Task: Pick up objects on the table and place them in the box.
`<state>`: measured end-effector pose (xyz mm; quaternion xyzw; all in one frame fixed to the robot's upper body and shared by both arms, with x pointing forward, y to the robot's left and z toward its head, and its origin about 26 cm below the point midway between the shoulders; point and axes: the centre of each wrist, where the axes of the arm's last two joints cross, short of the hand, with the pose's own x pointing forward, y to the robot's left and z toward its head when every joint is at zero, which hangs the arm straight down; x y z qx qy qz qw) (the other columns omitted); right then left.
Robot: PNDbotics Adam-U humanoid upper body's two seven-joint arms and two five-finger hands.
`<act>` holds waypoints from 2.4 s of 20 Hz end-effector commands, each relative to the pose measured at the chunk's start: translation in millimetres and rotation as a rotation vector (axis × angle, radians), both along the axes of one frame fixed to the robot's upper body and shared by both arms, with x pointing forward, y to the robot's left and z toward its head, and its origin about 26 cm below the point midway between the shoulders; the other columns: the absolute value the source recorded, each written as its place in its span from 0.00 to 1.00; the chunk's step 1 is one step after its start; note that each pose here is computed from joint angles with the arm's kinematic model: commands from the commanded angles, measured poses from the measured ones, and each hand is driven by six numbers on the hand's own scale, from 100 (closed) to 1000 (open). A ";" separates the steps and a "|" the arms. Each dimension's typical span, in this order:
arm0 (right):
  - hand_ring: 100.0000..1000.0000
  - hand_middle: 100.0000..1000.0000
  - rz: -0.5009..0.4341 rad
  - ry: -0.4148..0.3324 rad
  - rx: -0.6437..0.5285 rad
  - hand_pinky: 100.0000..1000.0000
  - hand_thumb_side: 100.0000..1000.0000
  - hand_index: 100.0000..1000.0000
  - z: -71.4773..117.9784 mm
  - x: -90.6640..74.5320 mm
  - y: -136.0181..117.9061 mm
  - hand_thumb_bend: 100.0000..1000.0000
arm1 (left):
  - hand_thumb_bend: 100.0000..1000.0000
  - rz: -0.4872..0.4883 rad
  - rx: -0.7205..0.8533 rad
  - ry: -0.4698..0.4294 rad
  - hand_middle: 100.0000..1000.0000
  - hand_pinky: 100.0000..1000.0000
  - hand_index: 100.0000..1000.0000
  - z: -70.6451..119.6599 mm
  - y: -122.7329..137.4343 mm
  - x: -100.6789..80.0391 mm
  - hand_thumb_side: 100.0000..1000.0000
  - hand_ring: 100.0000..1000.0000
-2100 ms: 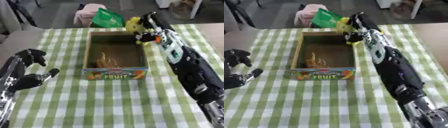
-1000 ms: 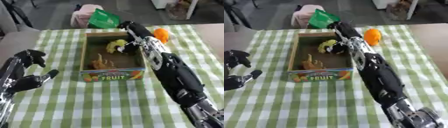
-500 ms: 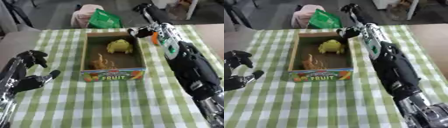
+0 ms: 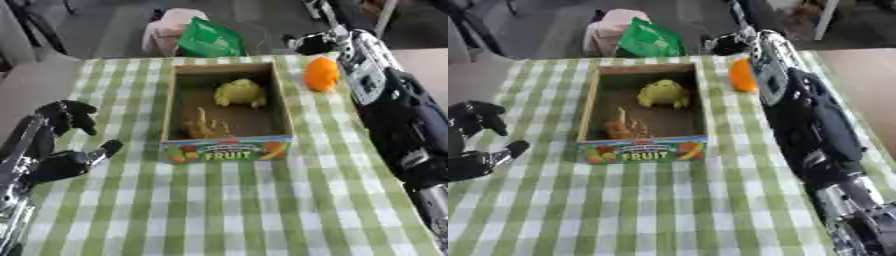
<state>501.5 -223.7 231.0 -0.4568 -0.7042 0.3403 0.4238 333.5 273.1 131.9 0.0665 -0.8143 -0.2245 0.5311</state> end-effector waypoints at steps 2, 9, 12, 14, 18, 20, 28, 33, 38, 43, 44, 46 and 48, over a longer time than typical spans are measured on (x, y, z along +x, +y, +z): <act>0.73 0.70 -0.113 -0.024 0.057 0.67 0.06 0.81 12.3 4.4 -23.9 0.40 | 0.60 0.001 0.021 -0.043 0.41 0.67 0.62 13.3 3.2 -0.6 0.00 0.44; 0.73 0.69 -0.238 0.021 0.129 0.66 0.08 0.81 -5.4 9.0 -43.3 0.40 | 0.60 -0.009 0.023 -0.049 0.41 0.67 0.62 15.8 1.3 0.0 0.00 0.44; 0.72 0.68 -0.277 0.059 0.150 0.66 0.10 0.80 -17.8 9.9 -49.2 0.40 | 0.61 -0.011 0.022 -0.051 0.41 0.67 0.62 16.4 0.9 0.0 0.00 0.44; 0.72 0.69 -0.300 0.090 0.159 0.67 0.11 0.80 -27.9 10.1 -52.7 0.41 | 0.60 -0.011 0.021 -0.051 0.41 0.67 0.62 16.4 0.9 -0.1 0.00 0.44; 0.73 0.69 -0.331 0.166 0.170 0.67 0.13 0.81 -47.8 9.6 -57.9 0.41 | 0.60 -0.013 0.020 -0.052 0.41 0.67 0.62 16.7 0.2 -0.1 0.00 0.44; 0.73 0.69 -0.348 0.192 0.173 0.67 0.14 0.81 -55.0 9.1 -60.4 0.41 | 0.61 -0.013 0.020 -0.052 0.41 0.67 0.61 16.8 0.3 -0.2 0.00 0.44; 0.66 0.59 -0.350 0.286 0.162 0.65 0.05 0.73 -72.4 7.9 -62.0 0.37 | 0.60 -0.015 0.019 -0.055 0.41 0.67 0.61 17.4 -0.2 -0.3 0.00 0.44; 0.48 0.37 -0.342 0.298 0.139 0.58 0.00 0.48 -70.0 8.0 -61.4 0.16 | 0.60 -0.013 0.019 -0.053 0.41 0.67 0.61 17.0 0.4 -0.4 0.00 0.44; 0.42 0.26 -0.351 0.152 0.144 0.52 0.00 0.36 -49.5 8.5 -57.1 0.04 | 0.60 -0.011 0.017 -0.052 0.41 0.67 0.61 16.4 0.7 -0.5 0.00 0.44; 0.41 0.25 -0.298 -0.008 0.163 0.51 0.00 0.35 -27.8 8.3 -43.9 0.01 | 0.60 -0.007 0.015 -0.051 0.41 0.67 0.61 15.9 1.3 -0.8 0.00 0.44; 0.41 0.25 -0.275 -0.032 0.163 0.51 0.00 0.35 -23.2 8.2 -40.1 0.01 | 0.60 -0.007 0.015 -0.050 0.41 0.67 0.61 15.7 1.4 -0.8 0.00 0.44; 0.41 0.25 -0.222 -0.072 0.159 0.52 0.00 0.35 -13.2 7.4 -32.7 0.01 | 0.60 -0.006 0.015 -0.049 0.41 0.67 0.61 15.5 1.5 -0.9 0.00 0.44; 0.41 0.25 -0.164 -0.104 0.146 0.52 0.00 0.35 -2.9 6.0 -25.5 0.01 | 0.60 -0.005 0.015 -0.049 0.41 0.67 0.61 15.2 1.7 -1.0 0.00 0.44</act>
